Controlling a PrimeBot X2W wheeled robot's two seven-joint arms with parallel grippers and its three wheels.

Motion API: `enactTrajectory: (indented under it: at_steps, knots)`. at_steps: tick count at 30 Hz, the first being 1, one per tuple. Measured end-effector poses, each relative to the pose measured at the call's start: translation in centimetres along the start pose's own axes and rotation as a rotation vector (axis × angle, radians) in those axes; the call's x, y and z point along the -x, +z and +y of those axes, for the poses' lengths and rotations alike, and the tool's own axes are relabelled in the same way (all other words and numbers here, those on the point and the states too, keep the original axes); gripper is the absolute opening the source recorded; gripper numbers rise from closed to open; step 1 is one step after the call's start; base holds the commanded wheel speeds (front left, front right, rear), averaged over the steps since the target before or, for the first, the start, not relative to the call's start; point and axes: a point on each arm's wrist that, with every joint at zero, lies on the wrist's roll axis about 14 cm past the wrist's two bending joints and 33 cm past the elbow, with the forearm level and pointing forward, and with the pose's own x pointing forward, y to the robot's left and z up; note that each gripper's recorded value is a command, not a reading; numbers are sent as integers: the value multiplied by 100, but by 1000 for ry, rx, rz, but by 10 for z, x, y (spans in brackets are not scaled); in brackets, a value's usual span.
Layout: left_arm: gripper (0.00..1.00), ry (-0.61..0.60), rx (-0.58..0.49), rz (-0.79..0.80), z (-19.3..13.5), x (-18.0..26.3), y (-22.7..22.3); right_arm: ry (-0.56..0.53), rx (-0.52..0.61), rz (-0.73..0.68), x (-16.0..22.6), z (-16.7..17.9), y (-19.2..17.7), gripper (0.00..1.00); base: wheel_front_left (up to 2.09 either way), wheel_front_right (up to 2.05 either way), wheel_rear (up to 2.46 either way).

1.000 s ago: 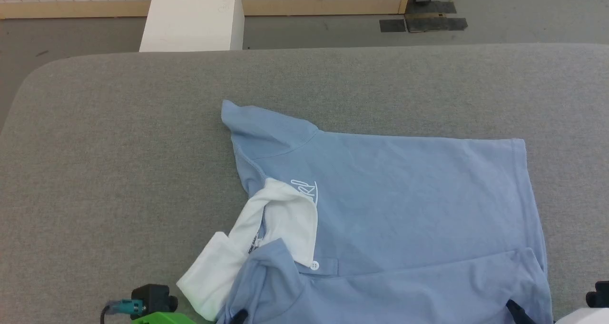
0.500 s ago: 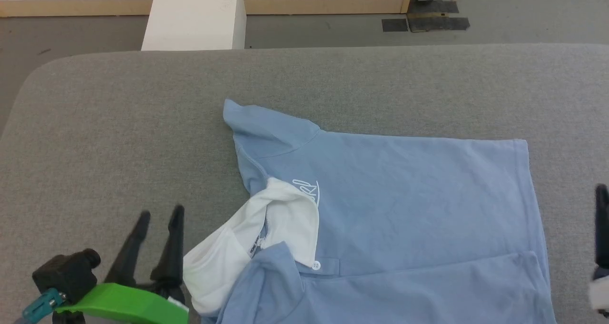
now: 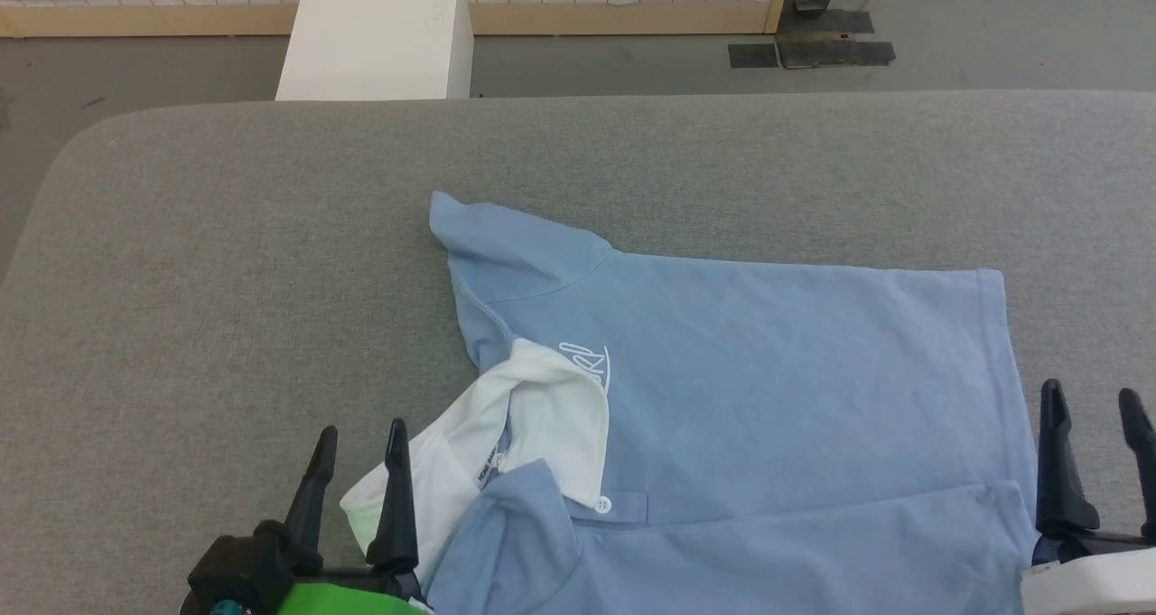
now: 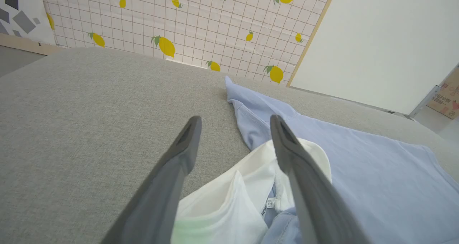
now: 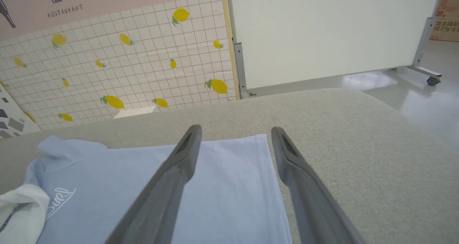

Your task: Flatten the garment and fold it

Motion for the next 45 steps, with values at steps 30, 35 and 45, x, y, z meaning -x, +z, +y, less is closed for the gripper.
enactTrajectory:
  at_steps: [30, 35, 45]
  knots:
    - [100, -328, -240, 460, -20, -187, 3, -13, 5, 106, -47, 1, -53, 100, 0, 0, 0]
    - [100, -299, -234, 709, -3, -190, -52, -15, 7, 143, -52, 2, -67, 100, 0, 0, 0]
    - [100, -232, -214, 856, 16, -203, -100, -57, 29, 188, -56, -13, -84, 100, 0, 0, 0]
